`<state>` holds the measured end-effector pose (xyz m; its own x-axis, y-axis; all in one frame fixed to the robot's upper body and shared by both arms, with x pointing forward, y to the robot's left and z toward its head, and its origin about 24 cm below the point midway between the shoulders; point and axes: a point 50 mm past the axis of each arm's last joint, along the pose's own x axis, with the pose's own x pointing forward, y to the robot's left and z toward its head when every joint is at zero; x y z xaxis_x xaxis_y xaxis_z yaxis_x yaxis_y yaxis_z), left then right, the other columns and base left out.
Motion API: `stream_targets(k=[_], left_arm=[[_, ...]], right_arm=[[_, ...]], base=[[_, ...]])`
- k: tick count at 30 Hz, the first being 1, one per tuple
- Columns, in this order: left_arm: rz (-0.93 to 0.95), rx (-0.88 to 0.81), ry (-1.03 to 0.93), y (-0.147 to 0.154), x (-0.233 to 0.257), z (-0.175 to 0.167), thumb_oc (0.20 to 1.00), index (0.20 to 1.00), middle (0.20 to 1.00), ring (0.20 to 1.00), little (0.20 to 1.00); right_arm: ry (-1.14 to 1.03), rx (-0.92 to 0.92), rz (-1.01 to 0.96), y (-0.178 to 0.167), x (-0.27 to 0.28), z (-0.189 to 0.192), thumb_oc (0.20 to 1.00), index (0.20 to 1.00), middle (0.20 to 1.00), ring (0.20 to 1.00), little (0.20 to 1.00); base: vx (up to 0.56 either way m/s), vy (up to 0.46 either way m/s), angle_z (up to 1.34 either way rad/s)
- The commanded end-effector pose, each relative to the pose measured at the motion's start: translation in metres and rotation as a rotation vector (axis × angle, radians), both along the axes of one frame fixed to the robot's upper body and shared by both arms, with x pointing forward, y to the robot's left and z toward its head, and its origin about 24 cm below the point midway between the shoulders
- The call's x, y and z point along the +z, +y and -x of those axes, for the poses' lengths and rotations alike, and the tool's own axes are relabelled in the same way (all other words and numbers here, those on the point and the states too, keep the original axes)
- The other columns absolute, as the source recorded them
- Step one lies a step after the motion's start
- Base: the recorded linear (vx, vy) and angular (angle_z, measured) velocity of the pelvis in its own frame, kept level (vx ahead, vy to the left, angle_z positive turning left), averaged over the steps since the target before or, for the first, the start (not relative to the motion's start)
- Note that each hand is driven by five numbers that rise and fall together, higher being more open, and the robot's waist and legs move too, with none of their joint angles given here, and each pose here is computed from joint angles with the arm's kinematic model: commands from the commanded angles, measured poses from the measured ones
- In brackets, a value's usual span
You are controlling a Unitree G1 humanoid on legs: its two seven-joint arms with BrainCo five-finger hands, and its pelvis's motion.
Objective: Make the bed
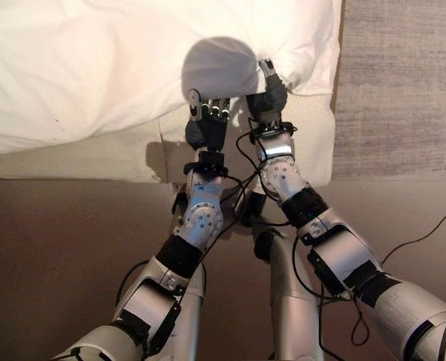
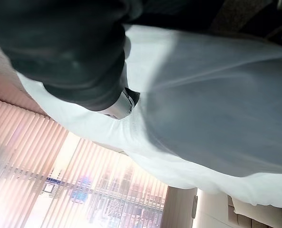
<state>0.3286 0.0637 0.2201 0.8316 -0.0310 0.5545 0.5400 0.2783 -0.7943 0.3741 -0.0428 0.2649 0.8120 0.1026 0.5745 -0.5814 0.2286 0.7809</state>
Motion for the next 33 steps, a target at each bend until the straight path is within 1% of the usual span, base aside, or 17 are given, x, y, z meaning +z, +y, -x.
stream_targets(k=[1,10,16,20,26,27,30,31,33], left_arm=[[-0.014,0.087,-0.274,0.010,0.060,0.012,1.000,1.000,1.000,1.000,1.000],[-0.001,0.156,-0.286,0.025,0.069,0.010,1.000,1.000,1.000,1.000,1.000],[0.013,0.221,-0.292,0.042,0.070,0.010,1.000,1.000,1.000,1.000,1.000],[0.020,0.285,-0.293,0.062,0.068,0.011,1.000,1.000,1.000,1.000,1.000],[0.019,0.362,-0.256,0.091,0.052,0.013,1.000,1.000,1.000,1.000,1.000],[0.019,0.361,-0.258,0.091,0.052,0.013,1.000,1.000,1.000,1.000,1.000],[0.008,0.441,-0.198,0.117,0.033,0.014,1.000,1.000,1.000,1.000,1.000],[0.008,0.441,-0.196,0.118,0.032,0.014,1.000,1.000,1.000,1.000,1.000],[0.015,0.466,-0.157,0.128,0.020,0.015,1.000,1.000,1.000,1.000,1.000]], right_arm=[[-0.149,-0.033,-0.025,-0.009,0.026,0.010,0.200,0.200,0.200,0.200,0.200],[-0.142,-0.034,-0.018,-0.011,0.023,0.009,0.200,0.200,0.200,0.200,0.200],[-0.134,-0.045,-0.012,-0.015,0.020,0.007,0.200,0.200,0.200,0.200,0.200],[-0.135,-0.055,0.007,-0.019,0.021,0.006,0.200,0.200,0.200,0.200,0.200],[-0.129,-0.070,0.024,-0.028,0.015,0.005,0.200,0.200,0.200,0.200,0.200],[-0.130,-0.071,0.023,-0.028,0.015,0.005,0.200,0.200,0.200,0.200,0.200],[-0.129,-0.078,0.028,-0.035,0.012,0.004,0.200,0.200,0.200,0.200,0.200],[-0.128,-0.077,0.028,-0.035,0.012,0.004,0.200,0.200,0.200,0.200,0.200],[-0.113,-0.084,0.031,-0.039,0.006,0.003,0.200,0.200,0.200,0.200,0.200]], base=[[-0.07,0.041,-0.02],[0.00,0.009,-0.04],[0.01,0.010,-0.01],[-0.02,0.009,0.00],[0.01,0.009,0.04],[-0.08,0.070,0.02],[0.00,0.057,0.04],[0.05,0.035,0.09],[-0.02,0.057,0.06]])
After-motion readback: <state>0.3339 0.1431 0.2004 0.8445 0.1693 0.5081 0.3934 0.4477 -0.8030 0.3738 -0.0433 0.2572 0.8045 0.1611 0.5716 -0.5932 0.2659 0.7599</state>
